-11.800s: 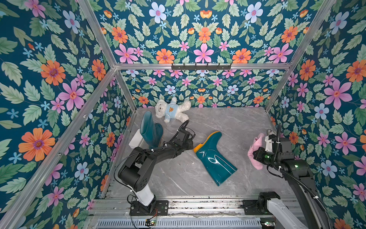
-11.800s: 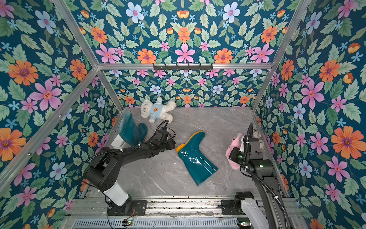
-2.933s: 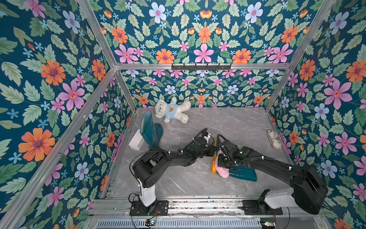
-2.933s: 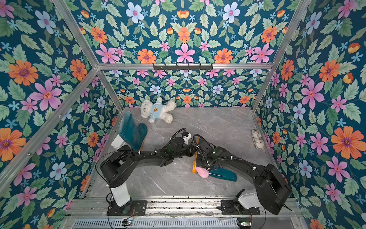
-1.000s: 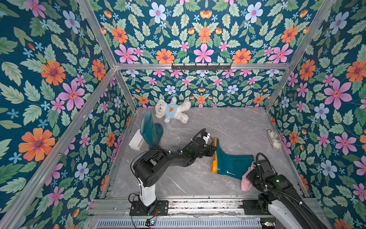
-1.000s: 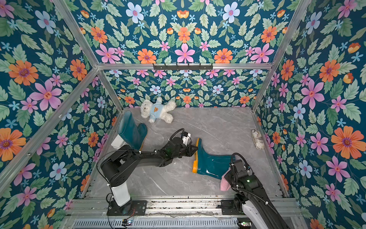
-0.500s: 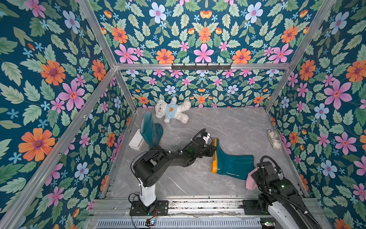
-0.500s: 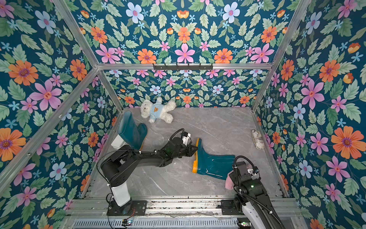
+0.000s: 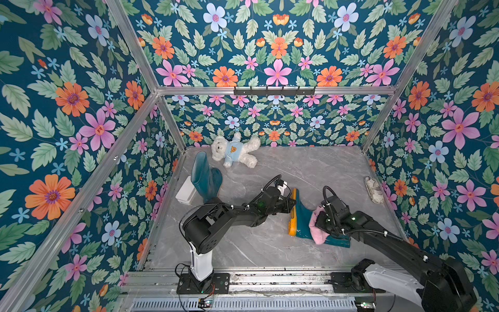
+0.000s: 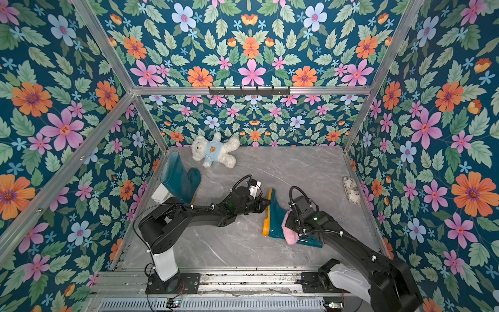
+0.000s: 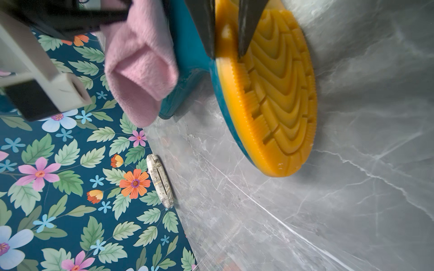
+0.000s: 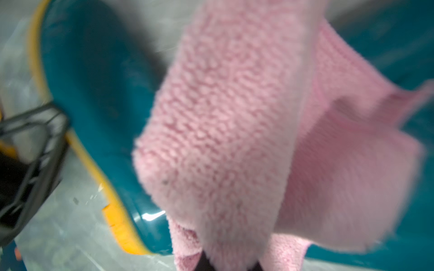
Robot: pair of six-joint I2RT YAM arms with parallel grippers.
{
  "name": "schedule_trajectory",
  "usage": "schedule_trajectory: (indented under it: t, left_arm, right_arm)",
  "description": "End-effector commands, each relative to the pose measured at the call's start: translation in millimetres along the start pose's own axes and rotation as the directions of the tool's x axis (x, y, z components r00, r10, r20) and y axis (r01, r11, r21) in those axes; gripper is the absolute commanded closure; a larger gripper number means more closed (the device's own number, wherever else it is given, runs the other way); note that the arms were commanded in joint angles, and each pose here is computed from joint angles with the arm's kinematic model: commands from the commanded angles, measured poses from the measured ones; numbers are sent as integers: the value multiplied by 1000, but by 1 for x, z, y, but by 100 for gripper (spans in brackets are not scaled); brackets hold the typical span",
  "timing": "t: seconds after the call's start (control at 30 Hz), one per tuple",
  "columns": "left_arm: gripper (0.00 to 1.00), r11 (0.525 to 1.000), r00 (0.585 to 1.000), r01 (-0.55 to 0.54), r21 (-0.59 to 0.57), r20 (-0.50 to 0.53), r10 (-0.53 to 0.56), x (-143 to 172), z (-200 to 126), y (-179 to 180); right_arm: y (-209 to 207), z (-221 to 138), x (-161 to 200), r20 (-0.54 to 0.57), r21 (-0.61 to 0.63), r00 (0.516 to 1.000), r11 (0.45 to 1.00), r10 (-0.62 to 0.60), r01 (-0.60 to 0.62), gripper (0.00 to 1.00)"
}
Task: Wipe the rubber boots with a cloth
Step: Wipe the dirt off the rubber boot.
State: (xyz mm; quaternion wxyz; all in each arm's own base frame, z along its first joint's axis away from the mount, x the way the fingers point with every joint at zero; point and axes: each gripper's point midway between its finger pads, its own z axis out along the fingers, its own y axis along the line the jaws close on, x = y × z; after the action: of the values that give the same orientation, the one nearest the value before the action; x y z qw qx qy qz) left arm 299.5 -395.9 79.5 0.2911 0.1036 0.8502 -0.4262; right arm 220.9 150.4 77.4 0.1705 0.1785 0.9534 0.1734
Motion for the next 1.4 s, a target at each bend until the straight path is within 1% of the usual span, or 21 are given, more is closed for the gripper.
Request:
schedule_trajectory:
  t: [0.0, 0.1, 0.17, 0.27, 0.37, 0.53, 0.87, 1.17, 1.37]
  left_arm:
    - [91, 971, 986, 27, -237, -152, -65, 47, -7, 58]
    - [91, 971, 985, 29, -239, -156, -68, 47, -6, 59]
    - [91, 970, 985, 28, -240, -157, -67, 47, -5, 59]
    - [91, 970, 985, 28, -240, -159, -68, 48, -5, 59]
    - [91, 970, 984, 30, -240, -161, -70, 49, -6, 60]
    - [92, 971, 984, 31, -235, -164, -72, 51, -5, 60]
    - [92, 974, 983, 32, -224, -171, -72, 53, -4, 58]
    - [93, 976, 982, 31, -214, -177, -70, 54, -3, 57]
    - [93, 977, 981, 31, -210, -181, -70, 54, -2, 56]
  right_arm:
    - [45, 7, 3, 16, -96, 994, 989, -113, 114, 100]
    - [69, 17, 21, -5, -112, 981, 975, -193, 191, 100]
    - [77, 24, 29, -14, -112, 975, 969, -223, 220, 100]
    - [81, 33, 32, -20, -119, 974, 967, -227, 223, 100]
    - [82, 32, 27, 9, -117, 974, 967, -226, 226, 100]
    - [87, 24, 10, 63, -109, 969, 964, -239, 244, 100]
    - [101, 16, -28, 126, -125, 963, 959, -238, 253, 100]
    - [110, 26, -74, 177, -136, 962, 963, -207, 232, 100]
    - [109, 35, -109, 209, -155, 966, 970, -155, 189, 100]
